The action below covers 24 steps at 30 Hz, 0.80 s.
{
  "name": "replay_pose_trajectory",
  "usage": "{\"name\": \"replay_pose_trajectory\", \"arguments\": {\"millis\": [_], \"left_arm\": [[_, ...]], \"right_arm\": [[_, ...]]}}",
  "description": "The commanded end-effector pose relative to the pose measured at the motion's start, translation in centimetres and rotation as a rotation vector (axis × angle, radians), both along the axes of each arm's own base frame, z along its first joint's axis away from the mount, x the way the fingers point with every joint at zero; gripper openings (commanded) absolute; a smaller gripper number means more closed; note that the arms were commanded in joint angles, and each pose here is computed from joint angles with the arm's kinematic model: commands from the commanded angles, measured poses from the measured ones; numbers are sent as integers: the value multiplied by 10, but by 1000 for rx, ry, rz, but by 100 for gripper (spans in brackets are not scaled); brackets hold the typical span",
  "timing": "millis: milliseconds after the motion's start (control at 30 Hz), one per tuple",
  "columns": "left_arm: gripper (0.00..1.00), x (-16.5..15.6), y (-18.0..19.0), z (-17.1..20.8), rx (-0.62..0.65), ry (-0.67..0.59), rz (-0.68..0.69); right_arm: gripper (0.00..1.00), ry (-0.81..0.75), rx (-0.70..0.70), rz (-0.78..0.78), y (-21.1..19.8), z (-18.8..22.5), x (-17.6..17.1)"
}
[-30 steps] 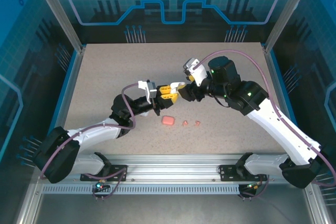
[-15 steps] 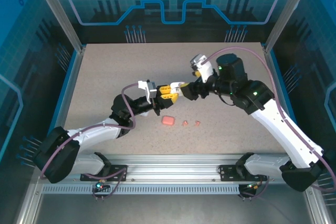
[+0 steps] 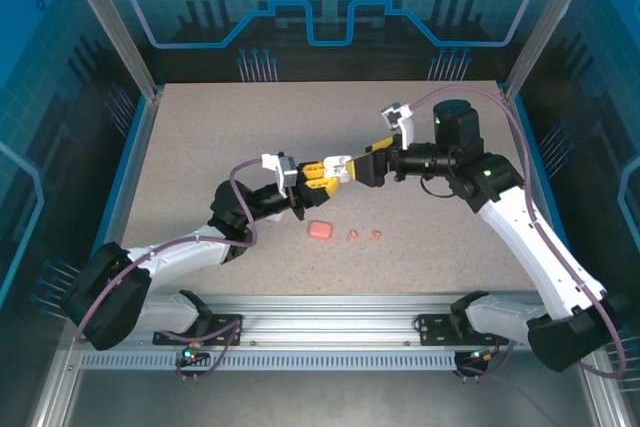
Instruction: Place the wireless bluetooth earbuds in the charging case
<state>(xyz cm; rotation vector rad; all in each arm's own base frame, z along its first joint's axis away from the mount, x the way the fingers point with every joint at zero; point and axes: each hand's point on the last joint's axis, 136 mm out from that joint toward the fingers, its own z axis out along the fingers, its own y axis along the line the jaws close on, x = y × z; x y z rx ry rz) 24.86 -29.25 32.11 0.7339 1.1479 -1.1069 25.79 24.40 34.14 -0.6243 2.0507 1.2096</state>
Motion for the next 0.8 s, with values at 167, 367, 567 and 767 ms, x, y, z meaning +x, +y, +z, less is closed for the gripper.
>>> {"name": "replay_pose_trajectory", "arguments": {"millis": [167, 367, 567, 767], "left_arm": [[0, -9, 5, 19, -50, -62, -1], [0, -7, 4, 15, -44, -52, 1], [0, -4, 2, 12, -39, -45, 4], [0, -3, 2, 12, -39, -44, 4]], "right_arm": [[91, 96, 108, 177, 28, 12, -17], [76, 67, 126, 238, 34, 23, -25], [70, -3, 117, 243, 31, 34, -30], [68, -62, 81, 200, 24, 34, -28]]}}
